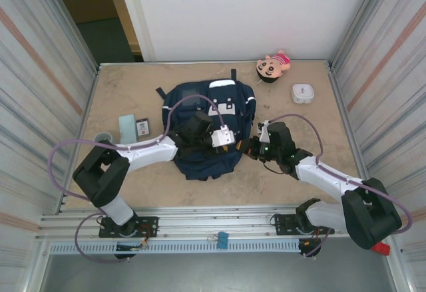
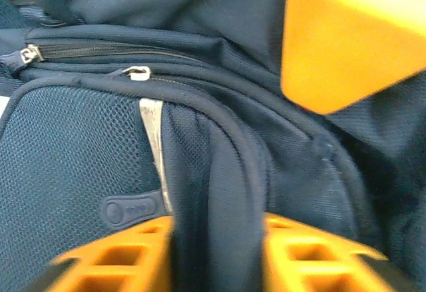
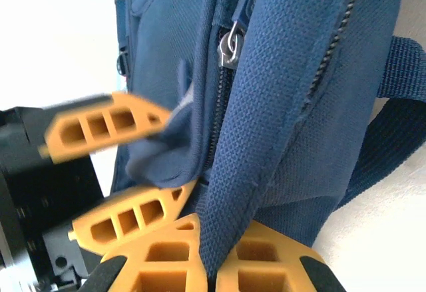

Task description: Pack the student bag

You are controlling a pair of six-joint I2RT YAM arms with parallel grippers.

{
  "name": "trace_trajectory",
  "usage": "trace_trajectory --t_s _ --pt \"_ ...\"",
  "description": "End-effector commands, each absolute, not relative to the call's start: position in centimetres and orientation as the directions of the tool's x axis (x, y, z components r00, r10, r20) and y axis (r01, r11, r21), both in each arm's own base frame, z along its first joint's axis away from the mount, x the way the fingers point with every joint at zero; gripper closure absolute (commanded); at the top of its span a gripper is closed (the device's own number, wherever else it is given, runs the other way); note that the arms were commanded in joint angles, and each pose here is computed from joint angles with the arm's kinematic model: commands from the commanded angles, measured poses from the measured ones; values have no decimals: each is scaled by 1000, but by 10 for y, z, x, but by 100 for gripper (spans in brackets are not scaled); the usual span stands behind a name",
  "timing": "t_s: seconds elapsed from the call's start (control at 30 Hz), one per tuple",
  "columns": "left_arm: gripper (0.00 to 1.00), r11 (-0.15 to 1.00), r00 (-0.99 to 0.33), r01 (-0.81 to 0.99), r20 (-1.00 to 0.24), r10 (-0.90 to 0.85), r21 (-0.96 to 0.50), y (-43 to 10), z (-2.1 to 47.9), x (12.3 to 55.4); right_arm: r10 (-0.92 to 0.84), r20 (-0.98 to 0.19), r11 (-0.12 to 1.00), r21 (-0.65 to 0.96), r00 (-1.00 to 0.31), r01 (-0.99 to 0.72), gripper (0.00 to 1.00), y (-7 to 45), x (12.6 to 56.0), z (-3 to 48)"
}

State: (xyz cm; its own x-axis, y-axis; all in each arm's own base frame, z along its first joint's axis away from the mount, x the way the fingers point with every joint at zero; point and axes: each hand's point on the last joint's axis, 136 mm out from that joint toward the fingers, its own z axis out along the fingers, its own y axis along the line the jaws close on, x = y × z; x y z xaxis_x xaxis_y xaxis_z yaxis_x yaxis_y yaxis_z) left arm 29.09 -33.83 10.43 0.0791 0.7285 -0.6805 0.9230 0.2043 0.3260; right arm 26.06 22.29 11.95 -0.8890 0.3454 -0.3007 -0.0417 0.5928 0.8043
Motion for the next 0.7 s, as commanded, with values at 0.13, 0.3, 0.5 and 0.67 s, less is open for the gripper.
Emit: trace_trajectory --t_s 0.13,0.3,0.5,0.67 --pt "100 382 54 828 -736 675 411 -327 188 332 365 -471 584 788 -803 -196 48 208 266 175" --pt "100 477 45 796 -822 568 374 -323 273 339 425 -480 620 772 -767 -140 23 186 258 163" --pt "100 519 77 769 -859 507 375 -318 324 343 441 -509 573 794 -739 -204 16 199 245 167" --pt "100 562 61 741 -871 487 366 -315 343 350 410 -543 459 817 -733 -348 15 231 239 204"
